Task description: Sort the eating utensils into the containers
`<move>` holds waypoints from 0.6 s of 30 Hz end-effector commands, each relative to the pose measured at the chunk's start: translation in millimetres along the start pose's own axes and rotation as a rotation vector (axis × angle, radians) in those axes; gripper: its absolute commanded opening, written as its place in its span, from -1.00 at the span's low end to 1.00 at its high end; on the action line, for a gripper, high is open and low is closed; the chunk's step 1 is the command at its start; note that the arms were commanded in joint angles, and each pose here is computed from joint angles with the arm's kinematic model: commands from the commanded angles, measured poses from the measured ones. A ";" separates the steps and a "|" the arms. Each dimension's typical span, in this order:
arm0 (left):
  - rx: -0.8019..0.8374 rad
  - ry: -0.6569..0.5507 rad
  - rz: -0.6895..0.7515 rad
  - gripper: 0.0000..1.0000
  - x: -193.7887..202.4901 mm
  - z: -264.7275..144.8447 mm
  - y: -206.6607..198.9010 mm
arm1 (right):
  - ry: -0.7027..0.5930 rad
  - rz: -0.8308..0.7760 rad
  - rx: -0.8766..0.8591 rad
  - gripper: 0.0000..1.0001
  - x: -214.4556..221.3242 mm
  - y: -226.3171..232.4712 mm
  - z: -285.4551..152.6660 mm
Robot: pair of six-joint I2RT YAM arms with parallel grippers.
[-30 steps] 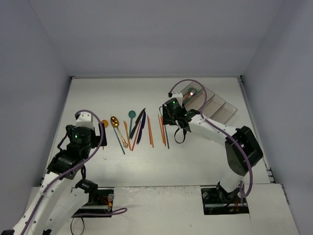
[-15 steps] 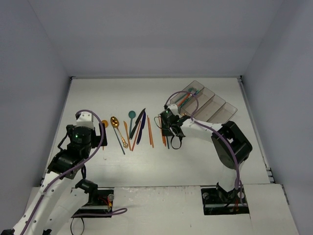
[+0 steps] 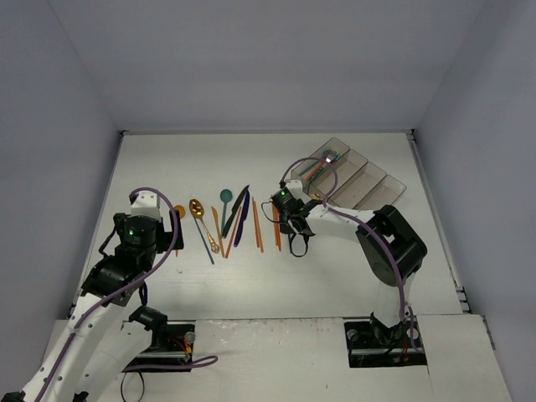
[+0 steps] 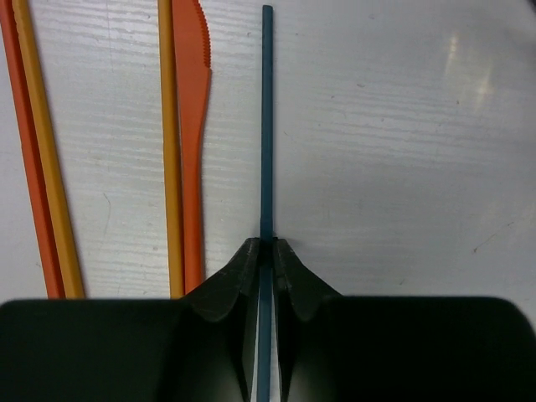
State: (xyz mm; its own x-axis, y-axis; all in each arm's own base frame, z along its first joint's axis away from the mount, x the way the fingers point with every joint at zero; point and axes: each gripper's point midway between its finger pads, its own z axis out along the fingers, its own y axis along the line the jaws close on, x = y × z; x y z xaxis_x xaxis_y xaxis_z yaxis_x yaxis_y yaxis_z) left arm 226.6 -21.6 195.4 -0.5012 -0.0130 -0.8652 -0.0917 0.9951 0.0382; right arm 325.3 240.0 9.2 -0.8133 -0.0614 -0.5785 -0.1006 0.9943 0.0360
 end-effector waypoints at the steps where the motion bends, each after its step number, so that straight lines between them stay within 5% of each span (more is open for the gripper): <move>1: 0.010 -0.067 -0.017 0.95 -21.6 0.1 -3.2 | 0.022 -0.001 0.040 -1.00 9.9 -12.5 0.9; 9: 0.008 -0.068 -0.017 0.95 -21.5 0.0 -2.8 | -0.171 0.062 -0.052 -1.00 -72.8 6.1 -60.4; 18: 0.004 -0.069 -0.018 0.95 -21.2 -0.3 -1.8 | -0.412 0.331 0.040 -1.00 -180.2 -58.2 -107.8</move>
State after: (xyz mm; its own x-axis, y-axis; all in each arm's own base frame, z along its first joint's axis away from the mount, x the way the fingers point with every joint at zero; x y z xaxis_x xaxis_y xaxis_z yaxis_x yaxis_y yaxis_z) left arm 227.0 -21.7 195.9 -0.4988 -0.0137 -0.8666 -0.0920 0.9951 0.0372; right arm 376.3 229.8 139.8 -0.6562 0.1172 -0.7454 -0.0166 0.9854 0.1696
